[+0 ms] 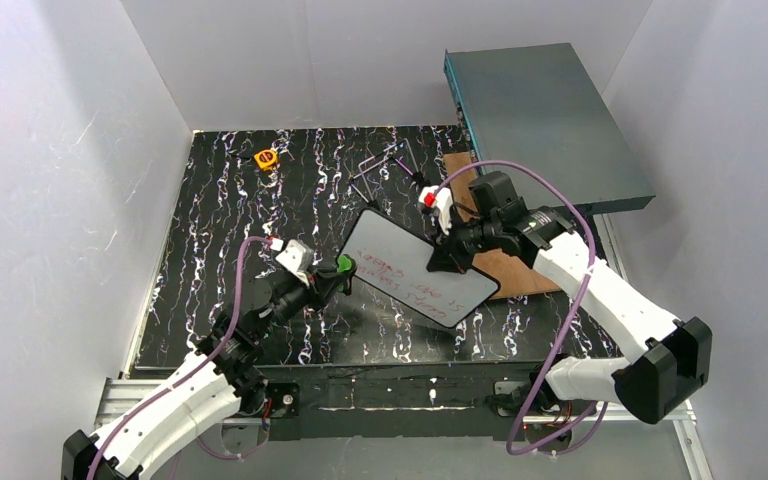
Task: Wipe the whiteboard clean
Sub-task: Erase the center of the board with the whiteboard.
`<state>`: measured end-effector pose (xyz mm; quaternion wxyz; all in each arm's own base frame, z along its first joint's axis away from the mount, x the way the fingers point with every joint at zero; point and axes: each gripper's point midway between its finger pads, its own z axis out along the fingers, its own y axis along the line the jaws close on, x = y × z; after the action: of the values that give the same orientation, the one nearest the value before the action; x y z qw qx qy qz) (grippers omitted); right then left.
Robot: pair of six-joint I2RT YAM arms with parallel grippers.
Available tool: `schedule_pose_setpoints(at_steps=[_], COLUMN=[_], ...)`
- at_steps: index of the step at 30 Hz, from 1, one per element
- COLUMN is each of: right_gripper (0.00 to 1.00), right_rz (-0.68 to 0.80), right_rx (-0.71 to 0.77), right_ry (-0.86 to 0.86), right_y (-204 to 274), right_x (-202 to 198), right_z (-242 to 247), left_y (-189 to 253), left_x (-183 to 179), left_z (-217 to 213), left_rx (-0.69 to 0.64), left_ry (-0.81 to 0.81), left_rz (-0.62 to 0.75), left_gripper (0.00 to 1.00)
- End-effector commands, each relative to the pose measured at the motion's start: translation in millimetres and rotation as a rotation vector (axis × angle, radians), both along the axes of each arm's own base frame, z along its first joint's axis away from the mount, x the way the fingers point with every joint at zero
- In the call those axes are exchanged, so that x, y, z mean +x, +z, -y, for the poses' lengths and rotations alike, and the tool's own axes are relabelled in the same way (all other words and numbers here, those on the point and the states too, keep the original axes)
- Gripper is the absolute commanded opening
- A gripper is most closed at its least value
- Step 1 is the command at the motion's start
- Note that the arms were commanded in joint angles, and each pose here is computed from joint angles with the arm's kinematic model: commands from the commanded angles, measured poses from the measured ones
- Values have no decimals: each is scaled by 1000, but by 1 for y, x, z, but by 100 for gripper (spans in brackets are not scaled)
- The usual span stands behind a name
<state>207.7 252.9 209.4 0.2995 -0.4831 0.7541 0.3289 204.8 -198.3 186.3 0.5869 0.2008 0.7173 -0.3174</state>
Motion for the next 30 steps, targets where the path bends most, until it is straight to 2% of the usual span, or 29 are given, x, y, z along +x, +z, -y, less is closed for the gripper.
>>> schedule_pose_setpoints(at_steps=[1, 7, 19, 30], right_gripper=[1, 1, 1, 1], right_rz=[33, 1, -35, -61], right_rx=[-53, -51, -41, -25], right_ry=[32, 52, 91, 120], right_y=[-13, -17, -18, -7], right_x=[-9, -11, -14, -17], right_z=[18, 14, -2, -19], left_y=[-1, -15, -14, -14], left_x=[-3, -5, -4, 12], left_z=[10, 13, 7, 14], left_rx=[-3, 3, 22, 98], left_ry=[-58, -72, -56, -67], left_rz=[16, -13, 59, 126], left_gripper=[0, 0, 0, 0])
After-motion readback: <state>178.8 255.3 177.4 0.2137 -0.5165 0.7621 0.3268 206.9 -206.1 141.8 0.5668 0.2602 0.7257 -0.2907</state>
